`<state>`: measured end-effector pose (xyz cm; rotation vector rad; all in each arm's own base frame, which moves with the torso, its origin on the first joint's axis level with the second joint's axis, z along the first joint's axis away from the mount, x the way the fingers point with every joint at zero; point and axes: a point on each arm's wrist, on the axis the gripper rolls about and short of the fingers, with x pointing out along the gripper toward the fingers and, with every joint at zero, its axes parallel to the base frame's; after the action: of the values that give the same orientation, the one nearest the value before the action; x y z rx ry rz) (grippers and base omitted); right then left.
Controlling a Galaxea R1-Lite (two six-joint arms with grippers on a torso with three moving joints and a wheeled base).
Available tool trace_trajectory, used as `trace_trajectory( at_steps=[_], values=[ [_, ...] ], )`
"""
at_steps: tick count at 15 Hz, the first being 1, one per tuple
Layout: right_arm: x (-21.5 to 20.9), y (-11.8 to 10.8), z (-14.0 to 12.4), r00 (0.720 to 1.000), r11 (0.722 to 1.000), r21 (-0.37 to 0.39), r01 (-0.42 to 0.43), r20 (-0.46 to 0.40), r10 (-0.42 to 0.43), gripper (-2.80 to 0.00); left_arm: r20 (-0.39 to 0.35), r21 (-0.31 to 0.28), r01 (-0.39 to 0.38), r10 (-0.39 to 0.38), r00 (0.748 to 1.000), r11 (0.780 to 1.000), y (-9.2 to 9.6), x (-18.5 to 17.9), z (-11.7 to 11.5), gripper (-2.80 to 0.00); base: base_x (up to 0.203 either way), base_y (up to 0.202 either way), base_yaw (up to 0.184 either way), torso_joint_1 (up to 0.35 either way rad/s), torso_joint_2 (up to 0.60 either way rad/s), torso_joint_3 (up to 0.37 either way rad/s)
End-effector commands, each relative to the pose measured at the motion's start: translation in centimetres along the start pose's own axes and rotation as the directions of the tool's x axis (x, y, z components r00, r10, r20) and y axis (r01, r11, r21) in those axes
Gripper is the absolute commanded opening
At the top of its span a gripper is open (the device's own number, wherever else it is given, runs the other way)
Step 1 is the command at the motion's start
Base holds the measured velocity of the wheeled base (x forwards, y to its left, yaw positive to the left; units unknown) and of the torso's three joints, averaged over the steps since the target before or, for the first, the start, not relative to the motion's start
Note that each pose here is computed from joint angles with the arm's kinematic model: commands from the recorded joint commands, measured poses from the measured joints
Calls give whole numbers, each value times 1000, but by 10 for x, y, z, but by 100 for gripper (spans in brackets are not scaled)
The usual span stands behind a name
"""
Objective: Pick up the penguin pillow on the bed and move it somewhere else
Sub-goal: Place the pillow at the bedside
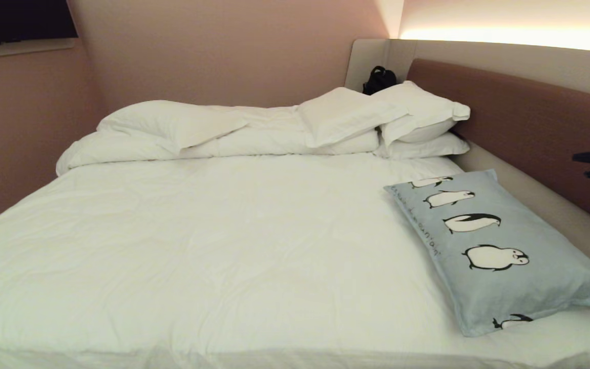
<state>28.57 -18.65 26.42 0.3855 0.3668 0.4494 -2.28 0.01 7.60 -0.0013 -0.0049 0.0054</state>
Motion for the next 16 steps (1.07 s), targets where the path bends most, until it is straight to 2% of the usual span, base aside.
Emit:
trace_trajectory(
  at_steps=[1, 4, 6, 7, 9, 10, 11, 12, 13, 16],
  values=[
    [-13, 22, -6, 1000, 1000, -5, 9, 1, -9, -280, 1, 0, -1, 1, 1000, 1000, 0, 0, 0, -280, 0, 0, 0, 0, 0, 0],
    [-13, 22, -1, 1000, 984, 179, 18, -3, -18, -280, 1, 0, -1, 1, 1000, 1000, 0, 0, 0, -280, 0, 0, 0, 0, 0, 0],
    [-7, 22, 7, 997, 945, 319, 71, -2, -74, -280, 0, 0, -1, 1, 1000, 1000, 0, 0, 0, -280, 0, 0, 0, 0, 0, 0],
    [4, 23, 11, 987, 914, 375, 155, -13, -163, -280, 1, 0, -2, 2, 1000, 1000, 0, 0, 0, -280, 0, 0, 0, 0, 0, 0],
    [32, 30, 12, 943, 848, 420, 323, -66, -326, -280, 0, 0, -1, 1, 1000, 1000, 0, 0, 0, -280, 0, 0, 0, 0, 0, 0],
    [47, 36, 10, 909, 812, 418, 408, -104, -403, -280, 1, 0, -1, 1, 1000, 1000, 0, 0, 0, -280, 0, 0, 0, 0, 0, 0],
    [62, 47, 7, 875, 778, 406, 479, -146, -462, -280, 1, 0, -2, 2, 1000, 1000, 0, 0, 0, -280, 0, 0, 0, 0, 0, 0],
    [73, 58, 4, 859, 758, 408, 509, -176, -481, -280, 1, 0, -1, 1, 1000, 1000, 0, 0, 0, -280, 0, 0, 0, 0, 0, 0],
    [77, 71, 3, 856, 739, 437, 513, -188, -482, -280, 1, 0, -2, 2, 1000, 1000, 0, 0, 0, -280, 0, 0, 0, 0, 0, 0],
    [64, 101, 2, 863, 727, 468, 502, -219, -455, -280, 1, 0, -1, 1, 1000, 1000, 0, 0, 0, -280, 0, 0, 0, 0, 0, 0]
  ],
)
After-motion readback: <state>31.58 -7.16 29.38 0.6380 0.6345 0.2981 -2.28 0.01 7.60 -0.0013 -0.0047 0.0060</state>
